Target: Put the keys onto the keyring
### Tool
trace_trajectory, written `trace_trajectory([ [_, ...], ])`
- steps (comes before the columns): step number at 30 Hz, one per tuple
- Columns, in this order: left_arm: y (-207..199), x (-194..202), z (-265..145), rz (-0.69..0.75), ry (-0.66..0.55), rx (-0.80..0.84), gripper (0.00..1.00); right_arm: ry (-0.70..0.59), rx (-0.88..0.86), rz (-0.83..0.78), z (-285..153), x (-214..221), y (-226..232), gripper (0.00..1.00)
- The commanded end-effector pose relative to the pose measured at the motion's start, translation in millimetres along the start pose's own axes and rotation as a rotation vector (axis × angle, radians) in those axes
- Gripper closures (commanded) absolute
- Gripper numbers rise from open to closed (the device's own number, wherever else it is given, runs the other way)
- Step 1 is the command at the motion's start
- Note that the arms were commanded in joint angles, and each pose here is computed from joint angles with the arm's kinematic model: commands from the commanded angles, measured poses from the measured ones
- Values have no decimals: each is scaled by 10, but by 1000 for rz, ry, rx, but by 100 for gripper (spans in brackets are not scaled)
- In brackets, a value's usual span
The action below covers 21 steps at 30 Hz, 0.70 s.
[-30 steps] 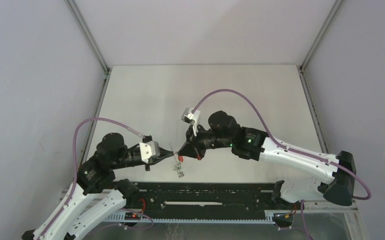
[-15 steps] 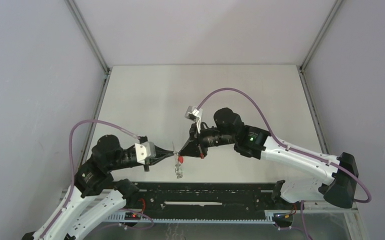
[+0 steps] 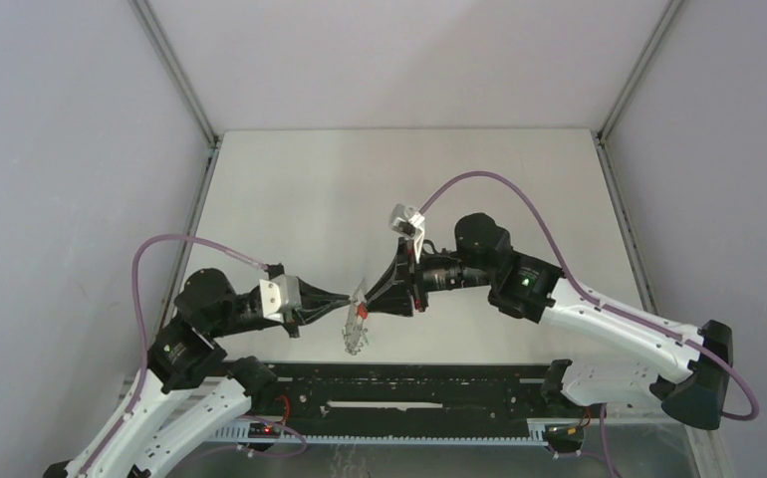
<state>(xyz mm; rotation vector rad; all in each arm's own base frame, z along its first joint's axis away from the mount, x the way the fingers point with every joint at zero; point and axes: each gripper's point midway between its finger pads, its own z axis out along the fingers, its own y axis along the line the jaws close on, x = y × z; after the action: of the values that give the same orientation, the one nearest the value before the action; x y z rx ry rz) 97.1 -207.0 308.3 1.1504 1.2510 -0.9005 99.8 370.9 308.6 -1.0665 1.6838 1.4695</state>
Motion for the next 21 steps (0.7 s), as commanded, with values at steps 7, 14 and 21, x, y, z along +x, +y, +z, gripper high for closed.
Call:
trace_trajectory([
  [7,-124,-368,15,30,-77,98,100,-113,-34,-188,-328,-342,208,37],
  [14,-251,-536,3,10,-130,170,100,-145,-136,-337,-313,-434,331,35],
  [21,-239,-607,-7,9,-151,159,100,-146,-238,-359,-221,-428,447,46],
])
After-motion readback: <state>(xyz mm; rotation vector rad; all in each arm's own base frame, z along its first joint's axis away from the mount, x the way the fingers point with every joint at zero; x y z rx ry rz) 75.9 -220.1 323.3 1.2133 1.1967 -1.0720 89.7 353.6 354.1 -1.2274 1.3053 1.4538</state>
